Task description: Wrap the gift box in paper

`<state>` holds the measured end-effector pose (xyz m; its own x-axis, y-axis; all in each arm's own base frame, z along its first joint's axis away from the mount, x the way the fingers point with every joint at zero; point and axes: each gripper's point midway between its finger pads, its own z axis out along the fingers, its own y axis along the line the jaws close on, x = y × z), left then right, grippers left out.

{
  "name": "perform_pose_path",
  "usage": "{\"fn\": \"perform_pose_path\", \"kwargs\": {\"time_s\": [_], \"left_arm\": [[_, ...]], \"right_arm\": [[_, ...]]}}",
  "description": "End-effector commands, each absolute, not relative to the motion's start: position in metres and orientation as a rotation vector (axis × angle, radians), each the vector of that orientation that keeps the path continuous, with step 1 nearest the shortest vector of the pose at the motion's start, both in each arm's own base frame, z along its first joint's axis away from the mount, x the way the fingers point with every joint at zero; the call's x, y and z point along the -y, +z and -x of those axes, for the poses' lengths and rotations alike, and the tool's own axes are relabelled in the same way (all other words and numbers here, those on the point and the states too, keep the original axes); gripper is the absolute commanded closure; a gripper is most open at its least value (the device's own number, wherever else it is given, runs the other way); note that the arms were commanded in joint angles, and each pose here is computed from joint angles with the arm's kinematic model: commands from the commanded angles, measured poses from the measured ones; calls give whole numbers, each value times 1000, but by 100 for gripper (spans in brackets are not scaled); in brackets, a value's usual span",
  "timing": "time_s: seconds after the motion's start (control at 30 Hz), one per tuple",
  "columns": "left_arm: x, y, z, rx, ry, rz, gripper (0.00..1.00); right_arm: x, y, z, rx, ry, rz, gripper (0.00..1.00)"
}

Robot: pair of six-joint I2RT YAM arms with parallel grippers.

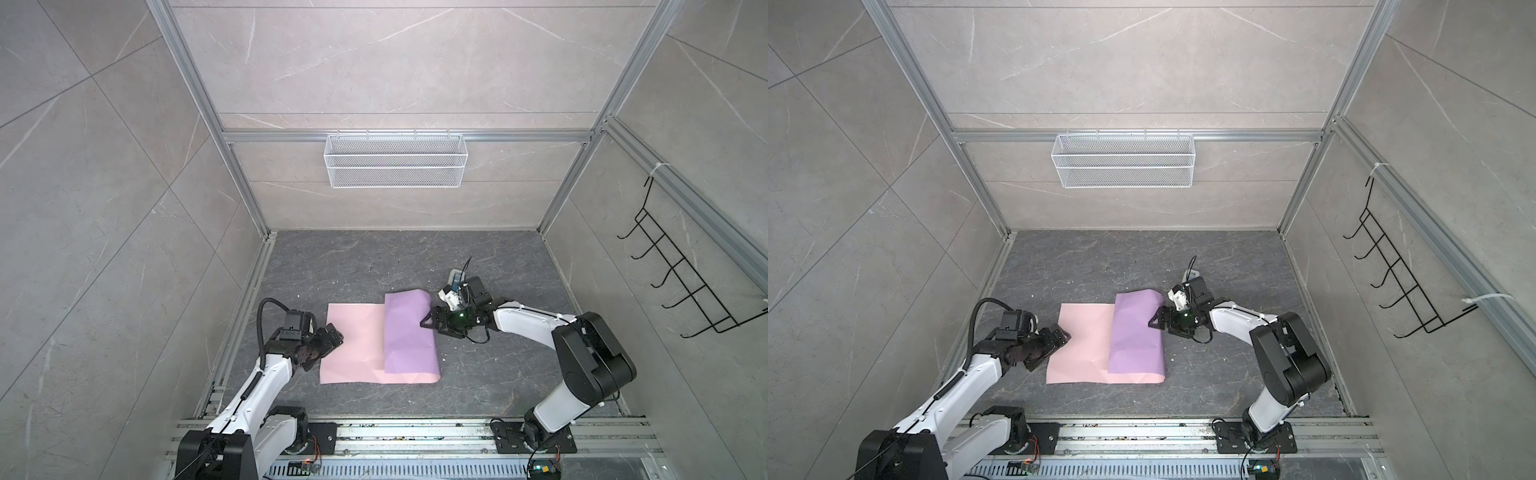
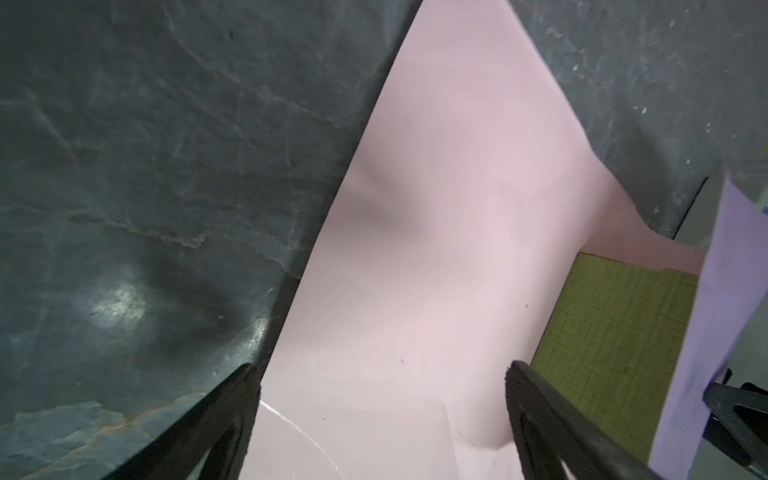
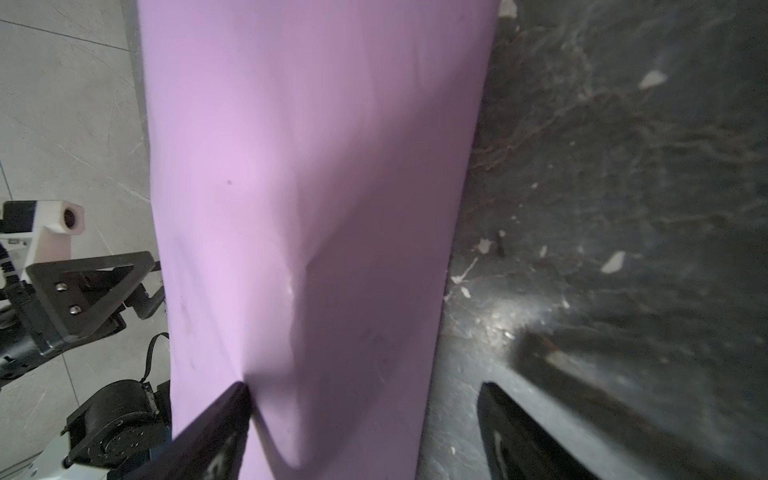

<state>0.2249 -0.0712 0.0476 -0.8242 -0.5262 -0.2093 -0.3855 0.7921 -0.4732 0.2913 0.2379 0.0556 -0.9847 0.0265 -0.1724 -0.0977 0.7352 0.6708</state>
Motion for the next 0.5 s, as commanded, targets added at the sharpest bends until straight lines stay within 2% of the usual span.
{"fn": "perform_pose_path", "kwargs": {"time_s": [0.0, 0.27, 0.47], "left_arm": [[72, 41, -219, -2672, -611, 750, 5], [73, 33, -213, -2683, -625, 782, 3], [108, 41, -220, -2686, -927, 716, 9]], "right_arm": [[-195, 2, -269, -2963, 733, -95, 14], [-197, 4, -271, -2958, 742, -90, 14], [-198, 4, -271, -2959, 748, -88, 14]]}}
